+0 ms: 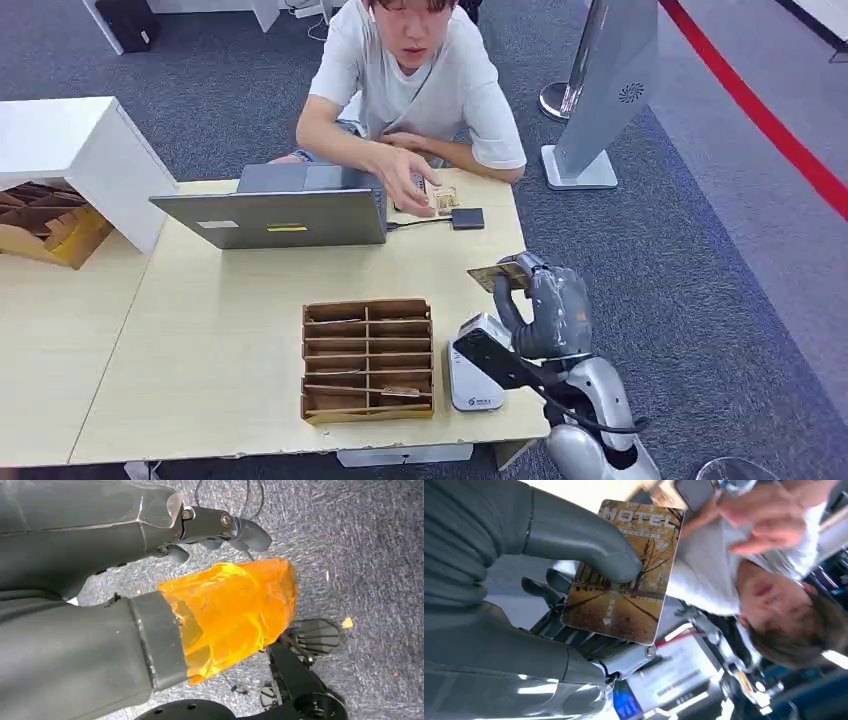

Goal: Pass the card to the sensor for recognition and then transmit it.

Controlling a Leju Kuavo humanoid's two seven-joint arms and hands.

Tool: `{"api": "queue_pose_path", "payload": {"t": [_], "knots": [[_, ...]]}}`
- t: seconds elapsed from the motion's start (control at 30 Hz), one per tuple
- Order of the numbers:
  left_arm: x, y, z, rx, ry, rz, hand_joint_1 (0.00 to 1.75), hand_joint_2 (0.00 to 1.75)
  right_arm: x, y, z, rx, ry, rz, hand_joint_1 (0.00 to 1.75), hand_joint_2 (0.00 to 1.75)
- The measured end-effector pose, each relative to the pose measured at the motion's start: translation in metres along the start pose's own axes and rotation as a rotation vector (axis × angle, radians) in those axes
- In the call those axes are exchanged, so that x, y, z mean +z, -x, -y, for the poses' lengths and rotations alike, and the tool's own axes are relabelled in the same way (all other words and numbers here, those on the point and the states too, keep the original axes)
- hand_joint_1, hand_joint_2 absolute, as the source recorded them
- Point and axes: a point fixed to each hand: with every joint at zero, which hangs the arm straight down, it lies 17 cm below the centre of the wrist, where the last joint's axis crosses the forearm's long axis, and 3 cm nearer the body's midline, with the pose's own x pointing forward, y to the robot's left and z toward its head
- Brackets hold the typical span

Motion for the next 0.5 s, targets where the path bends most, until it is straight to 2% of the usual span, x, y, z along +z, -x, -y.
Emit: {"api": "queue_pose_path", "payload": {"t": [0.13,0.37,0.5], "knots": [[0.0,-0.002,0.001,-0.01,0.003,0.005,0.0,0.0,-0.009,-0.016,0.005,0.037,0.029,0.051,1.75,1.75],[0.0,-0.003,0.003,-0.011,0.006,0.006,0.0,0.0,-0.014,-0.025,0.006,0.04,0.037,0.073,1.75,1.75],[0.0,-0.004,0.003,-0.027,0.009,0.01,0.0,0.0,-0.02,-0.034,0.011,0.109,0.066,0.105,1.75,1.75]]}}
